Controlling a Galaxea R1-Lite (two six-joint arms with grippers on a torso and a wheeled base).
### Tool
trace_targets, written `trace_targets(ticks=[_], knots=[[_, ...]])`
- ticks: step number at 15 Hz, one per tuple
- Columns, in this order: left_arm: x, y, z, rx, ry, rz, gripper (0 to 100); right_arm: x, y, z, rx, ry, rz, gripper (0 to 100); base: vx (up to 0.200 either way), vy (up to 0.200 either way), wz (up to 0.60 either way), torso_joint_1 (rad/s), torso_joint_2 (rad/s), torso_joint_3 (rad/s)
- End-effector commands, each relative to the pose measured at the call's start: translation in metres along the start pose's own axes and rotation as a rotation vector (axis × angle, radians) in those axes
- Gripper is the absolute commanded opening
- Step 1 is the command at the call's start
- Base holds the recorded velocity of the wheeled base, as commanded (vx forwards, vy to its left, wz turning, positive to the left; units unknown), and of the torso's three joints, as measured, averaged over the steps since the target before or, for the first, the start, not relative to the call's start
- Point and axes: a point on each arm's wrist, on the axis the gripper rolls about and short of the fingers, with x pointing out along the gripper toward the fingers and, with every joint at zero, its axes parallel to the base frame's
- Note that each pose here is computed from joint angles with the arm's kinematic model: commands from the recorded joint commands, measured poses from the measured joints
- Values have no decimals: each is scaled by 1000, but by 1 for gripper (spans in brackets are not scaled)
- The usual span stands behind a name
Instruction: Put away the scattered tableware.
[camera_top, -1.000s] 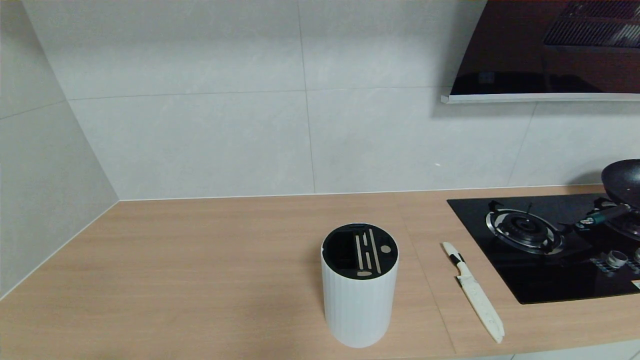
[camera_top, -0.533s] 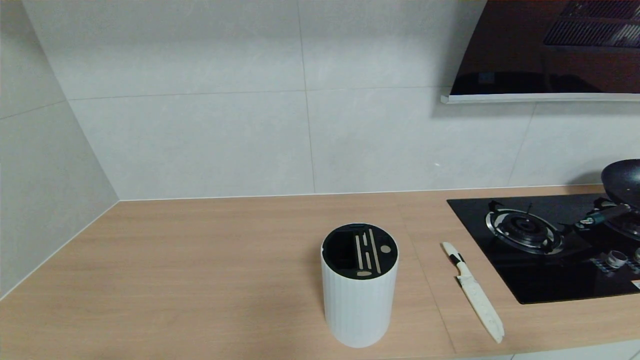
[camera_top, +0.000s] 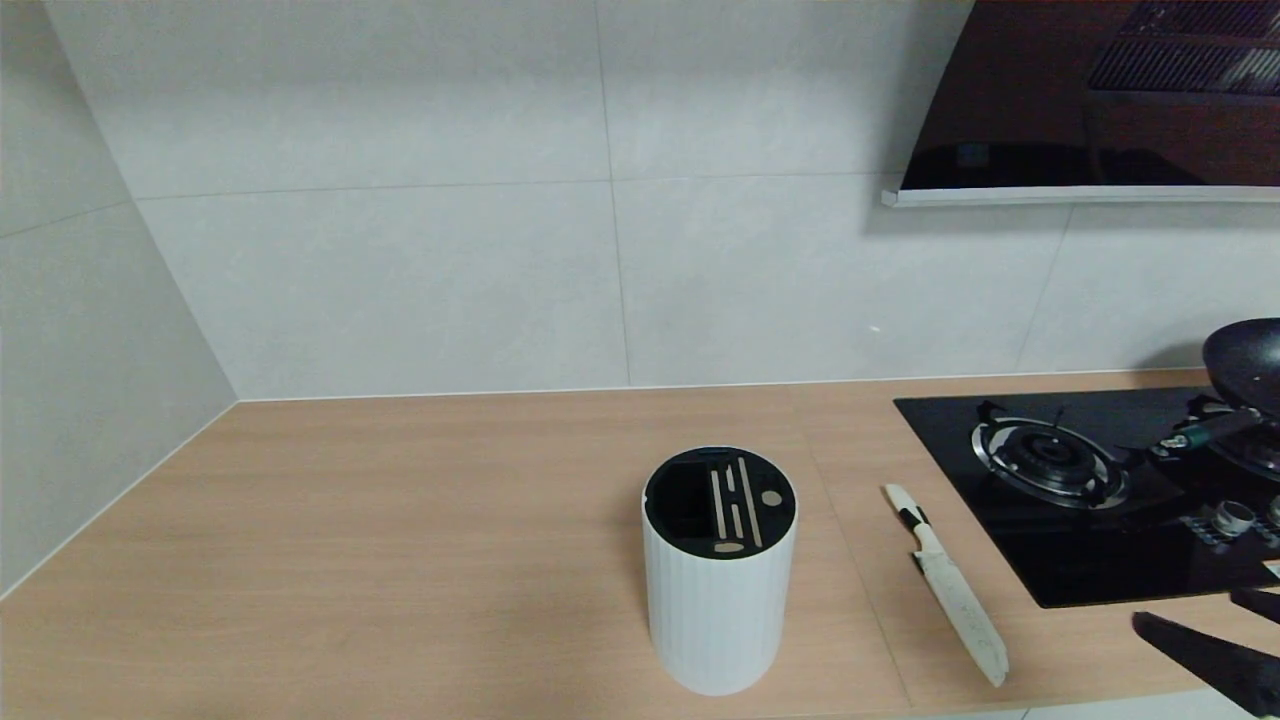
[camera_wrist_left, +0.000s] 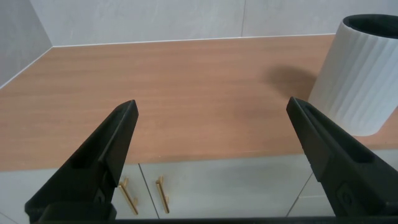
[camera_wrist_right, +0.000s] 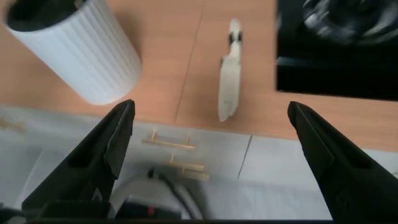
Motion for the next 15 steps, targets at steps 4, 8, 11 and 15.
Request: trace_targets(ticks=[4,8,11,15], knots=[[0,0,0,0,0,1,100,146,-7,-2,-23,195,-15,100,0,0,0,0,0,0],[0,0,0,0,0,1,100,206,-14,-19,-26,217,-58,100,0,0,0,0,0,0],[0,0,0,1,0,1,100,237,-20,-38,-31,227,-84,100,0,0,0,0,0,0],[0,0,0,1,0,1,100,272,-26,-64,-39,197,-127,100,0,0,0,0,0,0]])
